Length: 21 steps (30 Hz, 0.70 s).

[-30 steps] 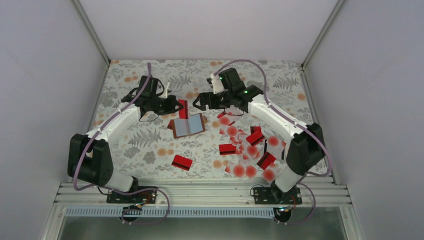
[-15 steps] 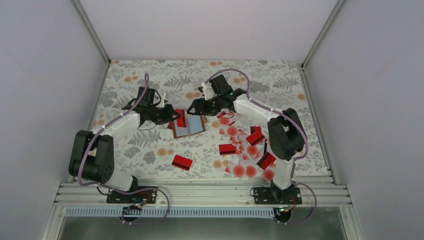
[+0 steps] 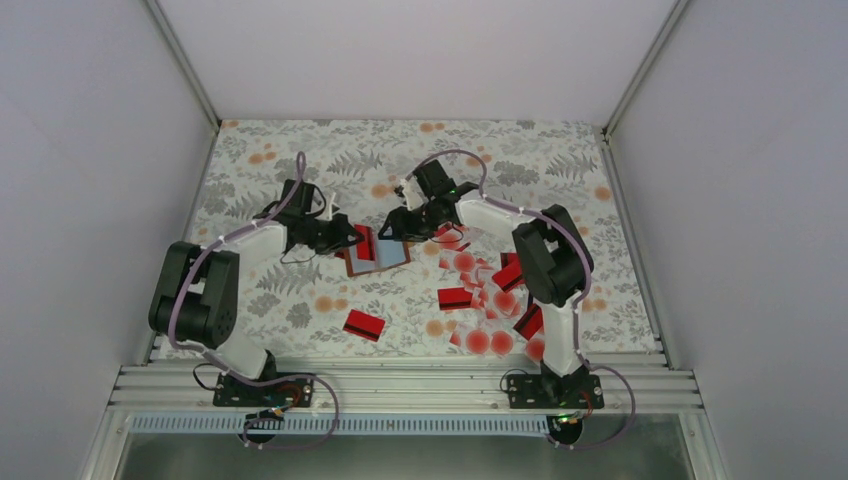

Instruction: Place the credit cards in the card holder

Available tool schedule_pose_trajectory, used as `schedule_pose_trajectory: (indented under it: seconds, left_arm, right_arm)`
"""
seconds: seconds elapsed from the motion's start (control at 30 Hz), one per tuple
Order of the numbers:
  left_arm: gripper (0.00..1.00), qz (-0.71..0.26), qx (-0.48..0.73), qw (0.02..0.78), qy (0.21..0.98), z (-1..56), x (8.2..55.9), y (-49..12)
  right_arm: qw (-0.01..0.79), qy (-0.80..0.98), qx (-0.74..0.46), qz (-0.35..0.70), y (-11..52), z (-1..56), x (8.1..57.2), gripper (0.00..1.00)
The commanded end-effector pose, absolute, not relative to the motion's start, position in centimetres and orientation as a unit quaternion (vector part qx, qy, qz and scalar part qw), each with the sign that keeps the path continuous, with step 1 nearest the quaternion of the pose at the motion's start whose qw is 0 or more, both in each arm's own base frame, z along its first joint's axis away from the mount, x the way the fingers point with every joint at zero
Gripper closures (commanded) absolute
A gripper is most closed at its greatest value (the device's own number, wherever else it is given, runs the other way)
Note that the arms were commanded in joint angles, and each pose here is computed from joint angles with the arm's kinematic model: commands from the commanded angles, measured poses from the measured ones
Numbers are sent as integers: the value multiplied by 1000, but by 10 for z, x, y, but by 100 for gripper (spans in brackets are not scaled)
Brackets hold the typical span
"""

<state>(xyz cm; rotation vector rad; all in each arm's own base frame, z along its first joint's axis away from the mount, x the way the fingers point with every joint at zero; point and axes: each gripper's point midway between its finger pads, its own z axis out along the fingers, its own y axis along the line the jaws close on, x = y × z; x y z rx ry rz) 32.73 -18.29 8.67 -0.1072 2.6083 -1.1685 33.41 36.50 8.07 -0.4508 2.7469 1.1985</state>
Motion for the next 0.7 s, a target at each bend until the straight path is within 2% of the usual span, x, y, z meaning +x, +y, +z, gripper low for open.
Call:
schedule_pose_trajectory:
  seconds: [0.0,0.67]
  left_arm:
    - [98,-416,-31,140,898,84,334,-186]
    - [98,-423,-37,107,899,63,336,-191]
  right_arm:
    - [67,907,-150,389,358,76,347,49]
    - [36,919,-135,369,336,27,342,50]
